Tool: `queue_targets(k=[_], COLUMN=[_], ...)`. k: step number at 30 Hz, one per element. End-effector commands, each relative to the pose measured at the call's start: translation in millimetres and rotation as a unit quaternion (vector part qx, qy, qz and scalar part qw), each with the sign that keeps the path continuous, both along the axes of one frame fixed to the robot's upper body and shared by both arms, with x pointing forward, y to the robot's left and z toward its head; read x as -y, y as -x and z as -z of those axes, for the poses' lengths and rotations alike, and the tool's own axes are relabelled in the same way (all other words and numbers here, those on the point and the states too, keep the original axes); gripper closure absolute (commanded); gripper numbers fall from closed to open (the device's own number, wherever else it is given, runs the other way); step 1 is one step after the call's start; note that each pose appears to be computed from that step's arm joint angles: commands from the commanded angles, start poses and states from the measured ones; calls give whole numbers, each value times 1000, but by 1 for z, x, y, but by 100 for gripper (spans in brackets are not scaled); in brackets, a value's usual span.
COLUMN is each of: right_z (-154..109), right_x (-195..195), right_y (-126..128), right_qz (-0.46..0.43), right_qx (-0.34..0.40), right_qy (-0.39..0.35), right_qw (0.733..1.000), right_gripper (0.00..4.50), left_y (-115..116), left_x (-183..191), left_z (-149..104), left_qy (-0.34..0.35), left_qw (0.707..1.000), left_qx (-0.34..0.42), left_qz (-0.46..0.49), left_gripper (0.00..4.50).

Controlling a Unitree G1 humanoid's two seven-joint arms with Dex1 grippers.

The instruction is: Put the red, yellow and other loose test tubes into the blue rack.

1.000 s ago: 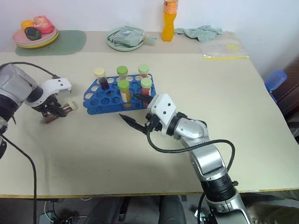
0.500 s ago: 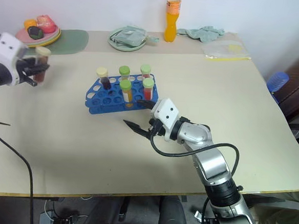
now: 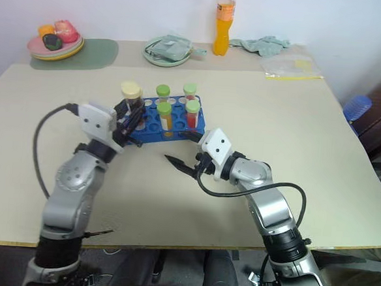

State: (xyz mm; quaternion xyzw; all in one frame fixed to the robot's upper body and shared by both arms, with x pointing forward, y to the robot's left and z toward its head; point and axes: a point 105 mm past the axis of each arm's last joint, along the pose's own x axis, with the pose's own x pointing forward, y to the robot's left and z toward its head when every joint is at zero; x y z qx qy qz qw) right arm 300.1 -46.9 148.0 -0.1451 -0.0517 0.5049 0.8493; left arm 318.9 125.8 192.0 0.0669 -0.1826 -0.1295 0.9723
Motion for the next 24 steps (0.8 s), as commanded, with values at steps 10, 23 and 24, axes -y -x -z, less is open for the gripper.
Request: queue_targets(k=[10,23,24], right_z=[-7,-7,-7], right_x=[4,4,4], right_y=[3,1,1], right_qz=[19,29,29], right_qx=[21,18,18], right_qy=[-13,-19,-19], right_qw=[1000,999,999], right_gripper=[73,73,73], left_y=[-14,-31,-32], left_x=[-4,-8,-10], left_z=[8,31,32], left_qy=[2,-2,0], left_qw=[999,997,997], left_qx=[-10,-52,-51], left_qz=[-40,-58,-62], left_gripper=[375,375,375])
